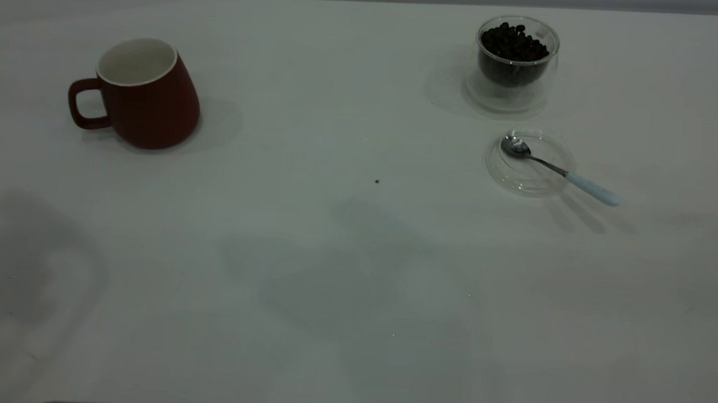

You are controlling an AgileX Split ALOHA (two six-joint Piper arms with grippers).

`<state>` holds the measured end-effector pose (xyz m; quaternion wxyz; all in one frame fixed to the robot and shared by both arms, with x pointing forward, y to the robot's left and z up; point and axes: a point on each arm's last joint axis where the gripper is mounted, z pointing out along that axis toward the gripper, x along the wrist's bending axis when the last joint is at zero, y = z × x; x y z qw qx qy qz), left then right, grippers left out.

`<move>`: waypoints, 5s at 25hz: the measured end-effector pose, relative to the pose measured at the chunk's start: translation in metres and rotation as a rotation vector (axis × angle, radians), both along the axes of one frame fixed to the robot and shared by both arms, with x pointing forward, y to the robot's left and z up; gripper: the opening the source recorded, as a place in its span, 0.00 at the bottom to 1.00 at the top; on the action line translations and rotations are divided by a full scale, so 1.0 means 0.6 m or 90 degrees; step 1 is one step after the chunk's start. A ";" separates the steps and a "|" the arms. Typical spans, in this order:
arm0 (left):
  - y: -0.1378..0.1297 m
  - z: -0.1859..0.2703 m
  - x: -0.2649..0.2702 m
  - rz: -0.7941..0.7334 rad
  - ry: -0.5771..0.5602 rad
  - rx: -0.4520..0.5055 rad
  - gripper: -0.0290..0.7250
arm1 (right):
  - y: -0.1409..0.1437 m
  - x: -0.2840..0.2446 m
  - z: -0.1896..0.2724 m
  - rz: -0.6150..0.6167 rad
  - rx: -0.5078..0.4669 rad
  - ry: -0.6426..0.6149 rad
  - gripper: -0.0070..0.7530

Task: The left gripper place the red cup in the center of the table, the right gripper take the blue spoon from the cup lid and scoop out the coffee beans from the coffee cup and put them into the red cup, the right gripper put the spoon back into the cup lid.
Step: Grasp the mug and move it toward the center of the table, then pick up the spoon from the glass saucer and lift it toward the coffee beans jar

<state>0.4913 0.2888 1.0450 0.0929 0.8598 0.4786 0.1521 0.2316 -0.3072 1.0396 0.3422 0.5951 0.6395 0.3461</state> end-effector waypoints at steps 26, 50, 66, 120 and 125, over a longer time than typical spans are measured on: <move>-0.026 -0.279 0.327 -0.295 0.224 0.135 0.82 | 0.000 0.000 0.000 0.000 0.000 0.000 0.70; -0.073 -0.346 0.340 -0.421 0.185 0.166 0.82 | 0.000 0.000 0.000 0.000 0.000 0.000 0.70; -0.385 -0.333 0.265 -0.636 0.017 0.146 0.82 | 0.000 0.000 0.000 0.000 0.000 0.000 0.70; 0.037 0.051 -0.444 0.132 -0.310 -0.243 0.82 | 0.000 0.000 0.000 0.000 0.000 -0.001 0.70; 0.029 0.012 -0.448 0.216 -0.308 -0.232 0.82 | 0.000 0.000 0.000 0.000 0.000 -0.001 0.70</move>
